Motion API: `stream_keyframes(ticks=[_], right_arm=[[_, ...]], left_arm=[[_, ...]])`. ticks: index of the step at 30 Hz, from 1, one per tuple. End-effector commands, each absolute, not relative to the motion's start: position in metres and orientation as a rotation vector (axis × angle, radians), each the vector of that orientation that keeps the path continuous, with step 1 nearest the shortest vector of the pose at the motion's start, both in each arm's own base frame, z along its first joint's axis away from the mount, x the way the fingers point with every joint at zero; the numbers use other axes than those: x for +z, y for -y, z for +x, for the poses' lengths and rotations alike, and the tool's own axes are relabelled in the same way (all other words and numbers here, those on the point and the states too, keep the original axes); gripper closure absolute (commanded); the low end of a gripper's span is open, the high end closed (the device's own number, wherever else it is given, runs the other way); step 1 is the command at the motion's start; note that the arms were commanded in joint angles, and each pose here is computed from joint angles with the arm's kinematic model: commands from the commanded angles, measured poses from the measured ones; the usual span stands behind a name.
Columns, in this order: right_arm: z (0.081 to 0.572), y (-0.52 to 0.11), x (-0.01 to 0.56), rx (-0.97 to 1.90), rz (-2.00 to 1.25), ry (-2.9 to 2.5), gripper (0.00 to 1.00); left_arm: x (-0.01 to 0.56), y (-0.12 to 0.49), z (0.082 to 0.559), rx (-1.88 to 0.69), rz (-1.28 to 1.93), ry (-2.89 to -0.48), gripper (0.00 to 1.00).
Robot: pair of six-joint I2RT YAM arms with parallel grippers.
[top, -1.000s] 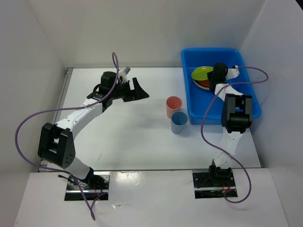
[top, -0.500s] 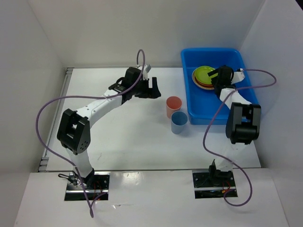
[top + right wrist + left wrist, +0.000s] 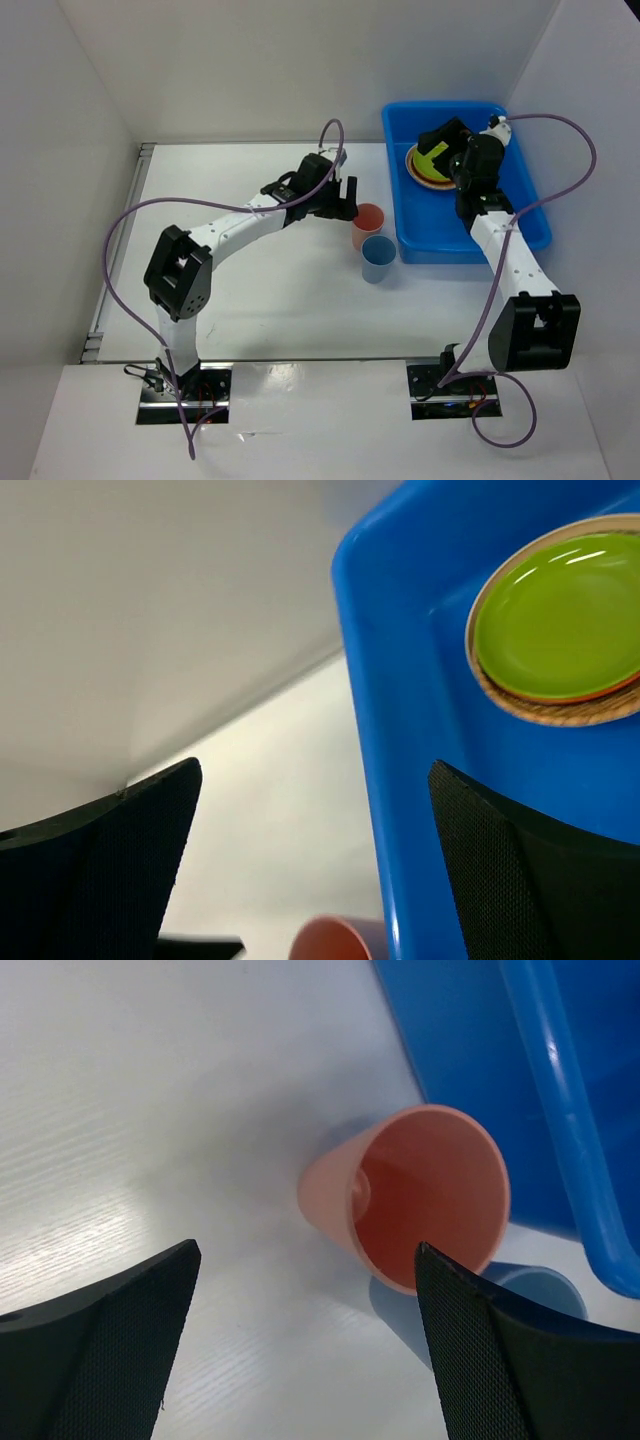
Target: Place the mixed dishes into the plastic bin
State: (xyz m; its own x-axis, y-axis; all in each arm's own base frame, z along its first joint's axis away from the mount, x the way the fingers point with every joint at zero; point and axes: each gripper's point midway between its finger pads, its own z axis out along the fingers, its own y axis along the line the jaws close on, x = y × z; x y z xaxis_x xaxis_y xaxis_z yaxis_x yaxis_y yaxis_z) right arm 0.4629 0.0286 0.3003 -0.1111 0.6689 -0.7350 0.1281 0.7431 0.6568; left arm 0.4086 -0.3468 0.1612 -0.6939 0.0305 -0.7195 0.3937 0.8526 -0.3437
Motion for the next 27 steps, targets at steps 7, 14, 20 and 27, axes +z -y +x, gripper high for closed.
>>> stream_keyframes(ticks=[7, 14, 20, 27], right_arm=[[0.431, -0.134, 0.295, 0.67, 0.019, -1.941, 0.07], [0.41, -0.188, 0.275, 0.541, -0.213, -2.044, 0.07], [0.392, -0.225, 0.241, 0.251, -0.349, -2.143, 0.07], [0.397, -0.225, 0.195, 0.072, -0.341, -2.252, 0.08]], left_arm=[[0.197, 0.284, 0.421, -0.558, 0.035, -2.163, 0.06], [0.231, 0.223, 0.414, -0.597, -0.1, -2.092, 0.02], [0.201, 0.193, 0.411, -0.681, -0.196, -2.144, 0.02], [0.187, 0.163, 0.412, -0.69, -0.273, -2.156, 0.02]])
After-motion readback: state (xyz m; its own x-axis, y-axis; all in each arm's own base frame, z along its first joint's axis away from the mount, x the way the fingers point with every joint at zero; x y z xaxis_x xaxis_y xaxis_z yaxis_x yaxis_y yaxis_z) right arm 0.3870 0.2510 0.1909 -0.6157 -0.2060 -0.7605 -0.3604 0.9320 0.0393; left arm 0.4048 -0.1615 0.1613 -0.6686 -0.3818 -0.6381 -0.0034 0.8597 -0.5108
